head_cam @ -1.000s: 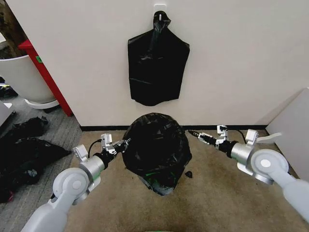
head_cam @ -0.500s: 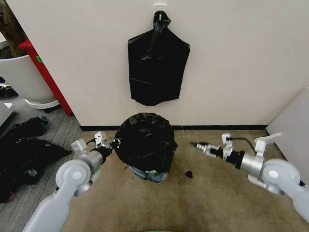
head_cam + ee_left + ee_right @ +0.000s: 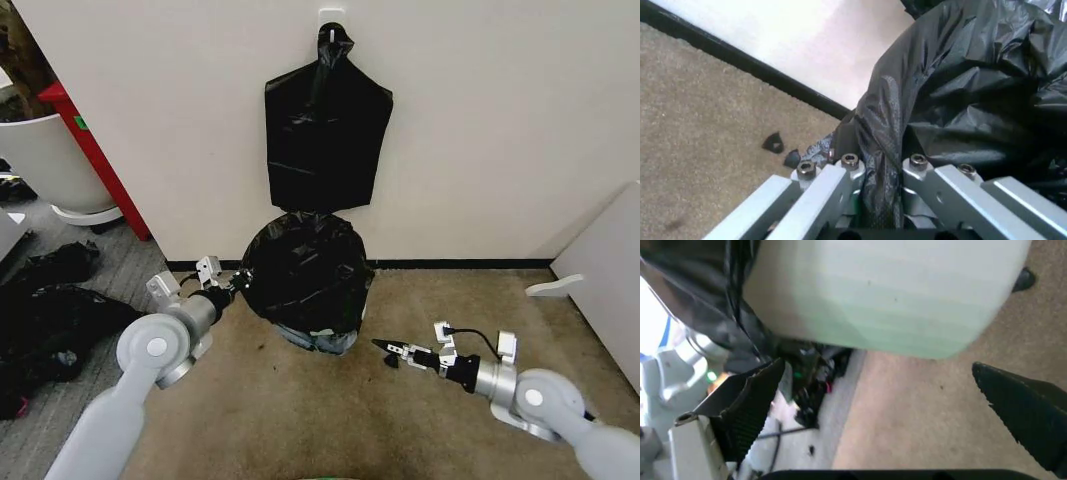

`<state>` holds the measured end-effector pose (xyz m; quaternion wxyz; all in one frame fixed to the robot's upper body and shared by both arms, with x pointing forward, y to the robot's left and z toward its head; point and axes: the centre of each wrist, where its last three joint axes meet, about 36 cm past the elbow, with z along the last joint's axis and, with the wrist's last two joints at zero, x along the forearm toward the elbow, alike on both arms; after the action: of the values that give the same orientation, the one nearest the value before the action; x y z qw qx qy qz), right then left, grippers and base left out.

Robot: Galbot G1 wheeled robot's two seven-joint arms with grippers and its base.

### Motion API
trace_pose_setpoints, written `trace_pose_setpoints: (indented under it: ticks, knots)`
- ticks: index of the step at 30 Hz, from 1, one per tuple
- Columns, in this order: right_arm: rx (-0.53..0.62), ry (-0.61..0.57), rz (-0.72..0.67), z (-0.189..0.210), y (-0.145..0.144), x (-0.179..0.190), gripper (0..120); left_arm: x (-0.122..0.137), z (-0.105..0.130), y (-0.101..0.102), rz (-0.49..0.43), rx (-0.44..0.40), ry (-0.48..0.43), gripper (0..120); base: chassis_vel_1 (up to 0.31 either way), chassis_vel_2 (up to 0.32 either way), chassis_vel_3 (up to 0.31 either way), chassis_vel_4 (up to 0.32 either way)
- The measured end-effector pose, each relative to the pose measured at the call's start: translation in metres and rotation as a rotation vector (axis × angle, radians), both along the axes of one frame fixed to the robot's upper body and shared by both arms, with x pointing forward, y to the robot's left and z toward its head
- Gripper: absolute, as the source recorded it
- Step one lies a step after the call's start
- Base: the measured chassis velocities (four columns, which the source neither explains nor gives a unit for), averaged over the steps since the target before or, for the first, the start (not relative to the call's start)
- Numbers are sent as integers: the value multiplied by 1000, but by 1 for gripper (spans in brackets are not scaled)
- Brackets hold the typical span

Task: Place the garbage bag over the trash bin.

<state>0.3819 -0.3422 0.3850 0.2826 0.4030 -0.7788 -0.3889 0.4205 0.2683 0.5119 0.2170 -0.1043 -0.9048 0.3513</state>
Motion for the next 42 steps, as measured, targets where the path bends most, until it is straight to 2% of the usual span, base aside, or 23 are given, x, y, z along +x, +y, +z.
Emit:
trace_pose_setpoints:
  ticks: [17,20,21,25,28,33,34,36,37,42]
  knots:
    - [120,-37,24,14,26,-6,97,1,-1,-3,3,-24,18,3,0,0,0,0]
    - [136,-41,32,17,29,-7,87,0,-2,-4,2,-25,21,3,0,0,0,0]
    - [136,-41,32,17,29,-7,87,0,-2,-4,2,-25,21,3,0,0,0,0]
    - [154,-50,46,21,32,-8,70,0,-3,-5,-2,-23,22,3,0,0,0,0]
    - [159,-54,53,22,34,-8,68,0,-3,-5,-5,-22,22,3,0,0,0,0]
    - [168,-66,62,24,38,-5,52,0,-4,-6,-11,-20,23,3,0,0,0,0]
    - [163,-67,65,23,37,-5,46,0,-4,-6,-13,-20,23,3,0,0,0,0]
    - [160,-67,66,22,36,-5,44,-1,-4,-7,-14,-20,23,3,0,0,0,0]
    - [151,-65,69,20,35,-6,36,-1,-4,-8,-16,-22,20,3,0,0,0,0]
    - [135,-59,77,16,33,-9,18,-1,-3,-9,-19,-26,17,3,0,0,0,0]
